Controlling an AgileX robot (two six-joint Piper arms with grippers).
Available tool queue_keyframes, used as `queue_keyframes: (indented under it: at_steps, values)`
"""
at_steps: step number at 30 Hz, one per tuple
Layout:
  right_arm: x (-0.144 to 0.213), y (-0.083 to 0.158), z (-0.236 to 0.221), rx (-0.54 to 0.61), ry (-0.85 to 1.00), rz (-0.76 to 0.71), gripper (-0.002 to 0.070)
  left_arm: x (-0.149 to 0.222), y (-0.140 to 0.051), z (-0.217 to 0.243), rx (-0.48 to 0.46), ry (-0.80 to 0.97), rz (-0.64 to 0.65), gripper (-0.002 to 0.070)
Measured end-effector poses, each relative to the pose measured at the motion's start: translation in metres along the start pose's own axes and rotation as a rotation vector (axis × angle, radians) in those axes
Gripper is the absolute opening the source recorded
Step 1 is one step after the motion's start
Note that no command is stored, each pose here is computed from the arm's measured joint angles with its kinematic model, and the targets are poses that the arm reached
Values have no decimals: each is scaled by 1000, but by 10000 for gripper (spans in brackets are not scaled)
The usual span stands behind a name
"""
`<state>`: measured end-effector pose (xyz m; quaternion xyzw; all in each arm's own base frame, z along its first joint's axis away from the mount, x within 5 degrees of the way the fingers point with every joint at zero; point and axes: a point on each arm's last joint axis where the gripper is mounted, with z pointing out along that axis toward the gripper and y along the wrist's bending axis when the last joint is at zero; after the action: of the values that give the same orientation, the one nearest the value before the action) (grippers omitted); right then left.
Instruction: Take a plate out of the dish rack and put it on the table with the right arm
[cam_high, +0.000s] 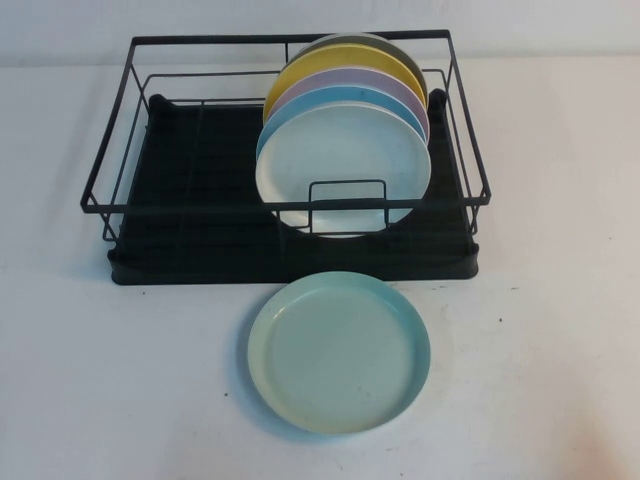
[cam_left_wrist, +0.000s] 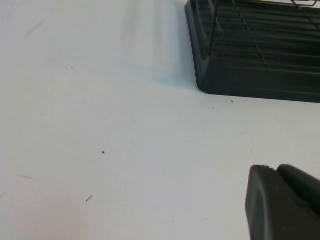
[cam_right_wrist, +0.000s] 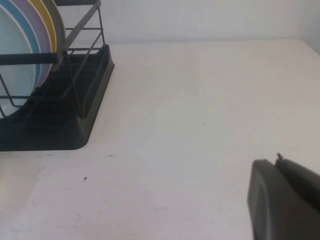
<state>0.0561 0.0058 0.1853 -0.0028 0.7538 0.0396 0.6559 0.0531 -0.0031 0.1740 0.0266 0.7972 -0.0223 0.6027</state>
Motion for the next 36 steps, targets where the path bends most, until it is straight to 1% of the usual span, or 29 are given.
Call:
queue_keyframes:
  at_steps: [7, 11, 15, 36]
  values:
    - [2, 1, 0, -6, 27, -2, -18, 0, 0, 0, 0, 0, 0, -6]
    - [10, 2, -1, -19, 114, -12, -18, 0, 0, 0, 0, 0, 0, -6]
    - [13, 1, -1, -11, 144, -30, -18, 0, 0, 0, 0, 0, 0, -6]
    - [13, 1, -1, -8, 143, -37, -18, 0, 0, 0, 0, 0, 0, -6]
